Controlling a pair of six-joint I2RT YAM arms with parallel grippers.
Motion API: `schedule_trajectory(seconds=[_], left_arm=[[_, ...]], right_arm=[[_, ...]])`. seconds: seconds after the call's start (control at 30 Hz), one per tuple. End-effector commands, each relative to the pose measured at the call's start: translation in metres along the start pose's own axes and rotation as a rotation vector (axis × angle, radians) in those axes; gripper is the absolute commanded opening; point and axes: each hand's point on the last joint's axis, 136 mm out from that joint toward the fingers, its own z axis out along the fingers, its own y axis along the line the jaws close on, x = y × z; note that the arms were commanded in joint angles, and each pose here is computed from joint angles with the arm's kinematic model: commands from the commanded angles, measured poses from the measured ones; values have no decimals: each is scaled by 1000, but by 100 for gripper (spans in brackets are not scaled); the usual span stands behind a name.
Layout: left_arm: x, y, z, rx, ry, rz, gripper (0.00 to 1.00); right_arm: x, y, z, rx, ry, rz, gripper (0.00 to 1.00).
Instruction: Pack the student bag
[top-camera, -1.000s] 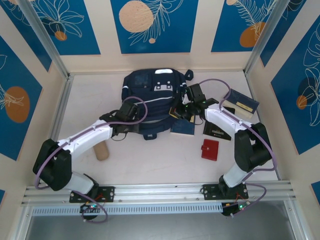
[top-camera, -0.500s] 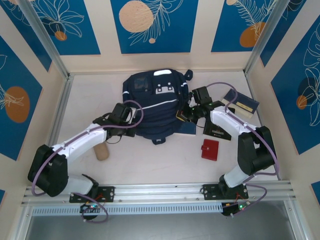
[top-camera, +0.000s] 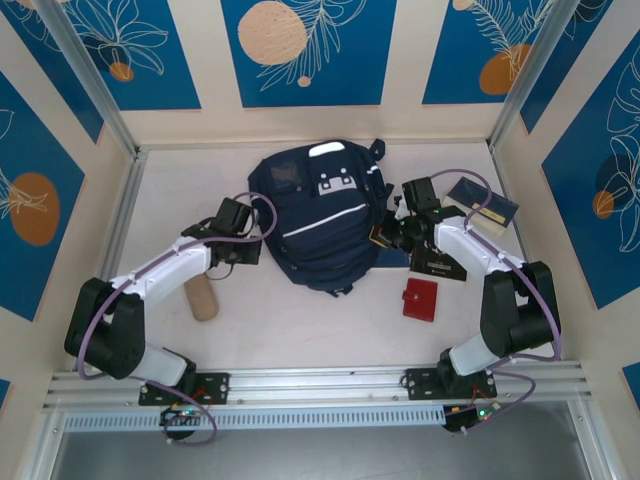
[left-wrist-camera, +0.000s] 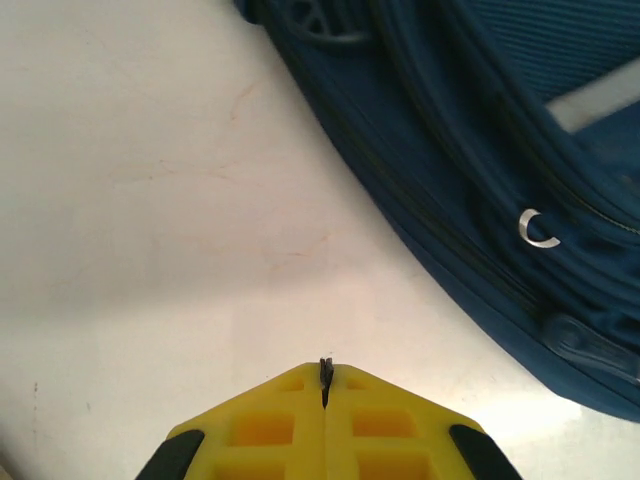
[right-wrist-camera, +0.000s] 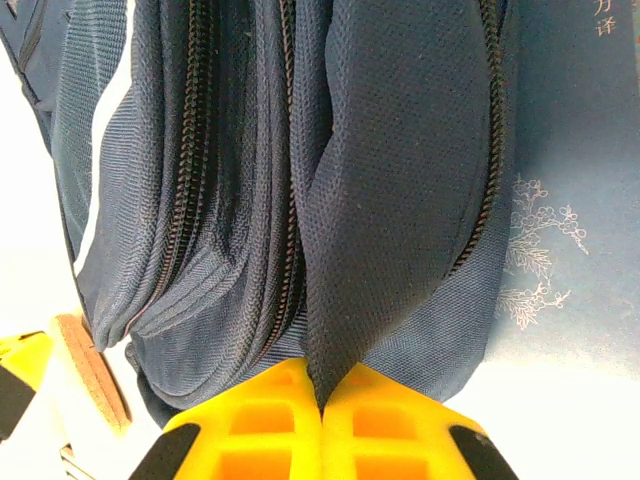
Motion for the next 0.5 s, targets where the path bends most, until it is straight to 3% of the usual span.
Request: schedule_trajectory(seconds=[0.0,0.07,0.17,0.33,0.47], left_arm=[[-11,-38,-10,218,-19,47,11],[-6,-55,-14,300,-9,67,28],[3,-66,-13,337,17,92,43],[7,-79,-4,395,55,94,55],[3,-85,8,419,81,72,57]], right_arm=[[3,12,-7,-58,15,-30,0],[1,15,-7,-66,15,-28,0],[-1,17,-8,-72,11,-26,0],[-3,22,-8,-95,16,-22,0],[-3,23,-6,-103,25,-15,0]])
